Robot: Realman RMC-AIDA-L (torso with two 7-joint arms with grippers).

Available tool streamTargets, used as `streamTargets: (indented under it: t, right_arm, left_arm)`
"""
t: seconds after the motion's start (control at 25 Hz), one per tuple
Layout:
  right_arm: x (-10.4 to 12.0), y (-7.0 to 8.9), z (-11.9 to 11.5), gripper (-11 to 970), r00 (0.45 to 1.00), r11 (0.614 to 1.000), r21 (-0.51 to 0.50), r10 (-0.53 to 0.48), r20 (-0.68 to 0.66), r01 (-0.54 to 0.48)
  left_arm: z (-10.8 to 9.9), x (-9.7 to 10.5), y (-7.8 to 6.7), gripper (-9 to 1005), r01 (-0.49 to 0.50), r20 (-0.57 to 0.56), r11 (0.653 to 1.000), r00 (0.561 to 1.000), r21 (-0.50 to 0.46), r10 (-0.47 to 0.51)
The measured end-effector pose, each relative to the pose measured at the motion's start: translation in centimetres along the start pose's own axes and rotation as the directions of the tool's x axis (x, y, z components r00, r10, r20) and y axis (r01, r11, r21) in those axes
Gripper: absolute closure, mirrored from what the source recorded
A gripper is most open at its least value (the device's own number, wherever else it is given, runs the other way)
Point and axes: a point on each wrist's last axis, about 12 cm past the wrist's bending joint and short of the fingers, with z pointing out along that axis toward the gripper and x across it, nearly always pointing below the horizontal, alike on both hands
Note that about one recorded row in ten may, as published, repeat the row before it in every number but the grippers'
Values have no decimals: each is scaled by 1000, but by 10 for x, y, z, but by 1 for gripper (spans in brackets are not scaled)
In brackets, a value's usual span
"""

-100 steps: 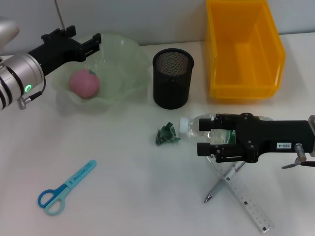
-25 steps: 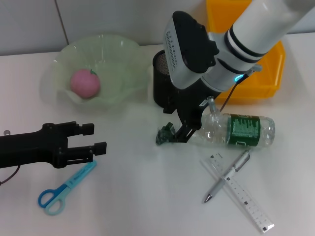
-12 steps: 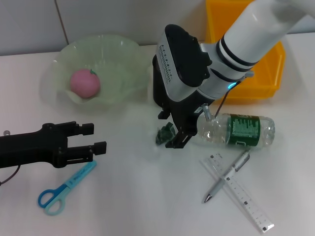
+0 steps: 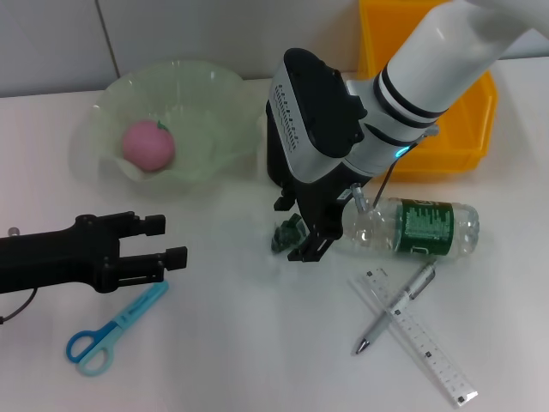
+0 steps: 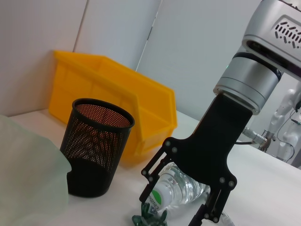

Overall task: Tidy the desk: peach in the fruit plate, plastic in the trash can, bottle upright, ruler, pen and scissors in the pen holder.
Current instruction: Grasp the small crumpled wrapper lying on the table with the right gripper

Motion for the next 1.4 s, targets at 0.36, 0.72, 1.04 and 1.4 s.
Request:
streamTargets:
  t: [0.36,0.72,1.04,1.4]
  right_arm:
    - [1,1,3,282,1000,1000,-3,-8,-5,8]
    - [0,6,15,285,999,999,-2,-43,-22,43]
    - [3,7,19,288,999,999,-2,-40,-28,40]
    - [3,6,19,292,999,999,8,-42,-29,43]
  left_arm:
    - [1,1,-1,245,2,1,1000,1000,1,-2]
    - [2,2,-1,245,7,3,1000,1000,2,-7]
    - [2,4,-2,246,13,5,1000,1000,3,-13]
    - [2,4,-3,245,15,5,1000,1000,3,-15]
